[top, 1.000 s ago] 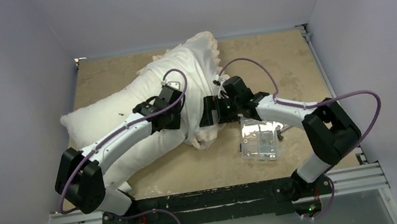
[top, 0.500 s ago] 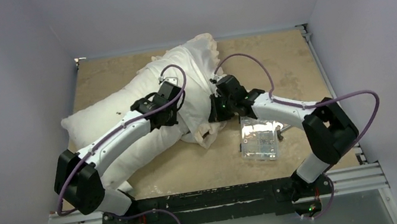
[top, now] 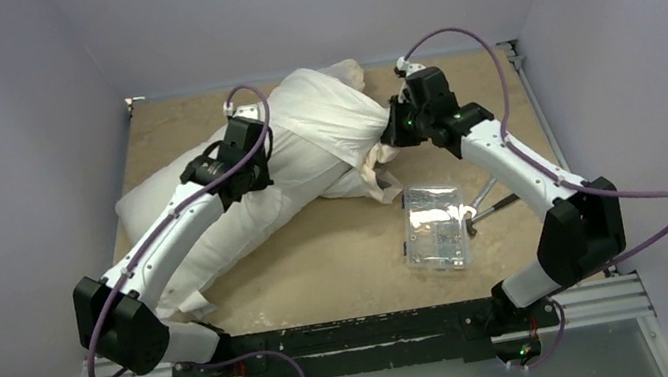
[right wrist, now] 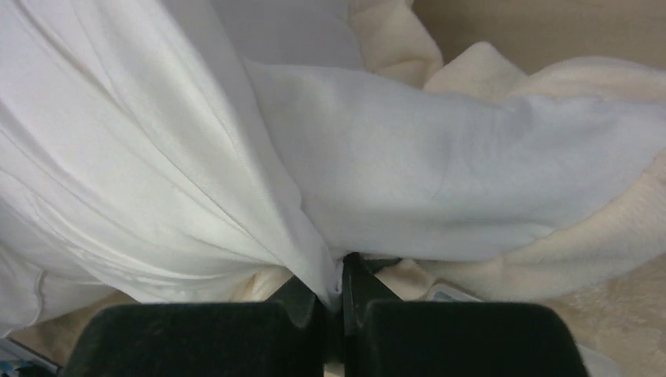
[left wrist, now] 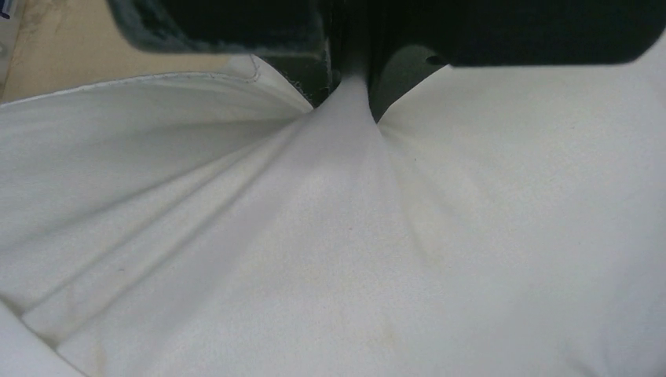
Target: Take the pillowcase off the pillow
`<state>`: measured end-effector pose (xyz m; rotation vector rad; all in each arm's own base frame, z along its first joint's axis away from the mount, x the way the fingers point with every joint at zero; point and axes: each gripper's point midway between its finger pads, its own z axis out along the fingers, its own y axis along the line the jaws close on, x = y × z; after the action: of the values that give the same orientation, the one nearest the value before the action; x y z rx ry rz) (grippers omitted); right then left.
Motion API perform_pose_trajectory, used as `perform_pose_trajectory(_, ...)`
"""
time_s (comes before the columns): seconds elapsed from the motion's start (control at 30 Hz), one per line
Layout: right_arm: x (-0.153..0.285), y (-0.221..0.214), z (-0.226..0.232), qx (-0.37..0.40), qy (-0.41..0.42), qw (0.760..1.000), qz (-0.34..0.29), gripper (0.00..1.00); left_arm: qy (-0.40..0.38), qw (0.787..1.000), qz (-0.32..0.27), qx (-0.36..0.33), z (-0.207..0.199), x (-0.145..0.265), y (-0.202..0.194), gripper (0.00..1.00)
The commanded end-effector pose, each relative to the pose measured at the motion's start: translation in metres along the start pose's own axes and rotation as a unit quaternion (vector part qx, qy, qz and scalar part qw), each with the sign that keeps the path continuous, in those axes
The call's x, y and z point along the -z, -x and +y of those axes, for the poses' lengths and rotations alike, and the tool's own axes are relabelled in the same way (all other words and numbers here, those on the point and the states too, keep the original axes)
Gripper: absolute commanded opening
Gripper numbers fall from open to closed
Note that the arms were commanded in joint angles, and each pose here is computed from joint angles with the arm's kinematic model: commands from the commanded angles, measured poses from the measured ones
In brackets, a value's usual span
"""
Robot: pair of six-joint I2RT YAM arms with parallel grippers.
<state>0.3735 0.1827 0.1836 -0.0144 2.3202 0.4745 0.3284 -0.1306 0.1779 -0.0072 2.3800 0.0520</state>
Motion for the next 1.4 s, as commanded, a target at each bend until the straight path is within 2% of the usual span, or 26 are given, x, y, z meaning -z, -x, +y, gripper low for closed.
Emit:
perform_pose_trajectory(0.0, 0.049, 0.082, -0.052, -0.006, -0.094, 0.990, -0.109, 0.00, 0.109, 0.994, -0.026, -0.014, 0.067, 0.025, 0.026, 0.00)
perform_pose_trajectory(0.2, 0.073, 0.122, -0.050, -0.027, -0.079, 0.985, -0.154, 0.00, 0.120, 0.990, -0.067, -0.013, 0.075, 0.050, 0.060, 0.00)
perform_pose_trajectory(0.33, 0.075, 0.114, -0.041, -0.024, -0.049, 0.987, -0.150, 0.00, 0.071, 0.996, -0.058, -0.019, 0.060, 0.047, 0.051, 0.00)
perform_pose_trajectory(0.43, 0.072, 0.086, -0.039, -0.020, -0.027, 0.991, -0.127, 0.00, 0.012, 0.999, -0.033, -0.015, 0.042, 0.039, 0.026, 0.00)
perform_pose_trajectory(0.67, 0.052, -0.014, -0.057, -0.046, -0.022, 0.998, -0.019, 0.01, -0.104, 0.993, 0.051, 0.008, 0.005, 0.030, -0.042, 0.00)
perform_pose_trajectory(0.8, 0.049, -0.070, -0.069, -0.066, -0.030, 0.997, 0.041, 0.12, -0.154, 0.983, 0.099, 0.000, -0.009, 0.034, -0.069, 0.00)
perform_pose_trajectory(0.83, 0.050, -0.081, -0.071, -0.067, -0.031, 0.996, 0.054, 0.18, -0.165, 0.980, 0.110, -0.003, -0.012, 0.036, -0.074, 0.00)
perform_pose_trajectory(0.87, 0.051, -0.090, -0.073, -0.069, -0.032, 0.995, 0.064, 0.29, -0.172, 0.978, 0.117, -0.004, -0.014, 0.038, -0.077, 0.00)
perform_pose_trajectory(0.9, 0.054, -0.096, -0.074, -0.070, -0.034, 0.994, 0.072, 0.39, -0.177, 0.977, 0.120, -0.005, -0.015, 0.040, -0.078, 0.04)
perform_pose_trajectory(0.97, 0.059, -0.101, -0.076, -0.063, -0.040, 0.994, 0.079, 0.55, -0.187, 0.976, 0.108, -0.007, -0.018, 0.046, -0.067, 0.24)
perform_pose_trajectory(1.03, 0.065, -0.095, -0.078, -0.055, -0.050, 0.995, 0.072, 0.68, -0.192, 0.978, 0.087, -0.012, -0.021, 0.052, -0.047, 0.49)
perform_pose_trajectory(1.1, 0.072, -0.081, -0.077, -0.044, -0.055, 0.996, 0.060, 0.78, -0.201, 0.978, 0.058, -0.017, -0.026, 0.059, -0.021, 0.63)
perform_pose_trajectory(1.23, 0.082, -0.050, -0.079, -0.021, -0.076, 0.997, 0.027, 0.88, -0.191, 0.981, 0.003, -0.034, -0.028, 0.063, 0.029, 0.78)
perform_pose_trajectory(1.37, 0.085, -0.032, -0.076, -0.012, -0.077, 0.997, 0.004, 0.92, -0.165, 0.984, -0.035, -0.056, -0.019, 0.046, 0.071, 0.84)
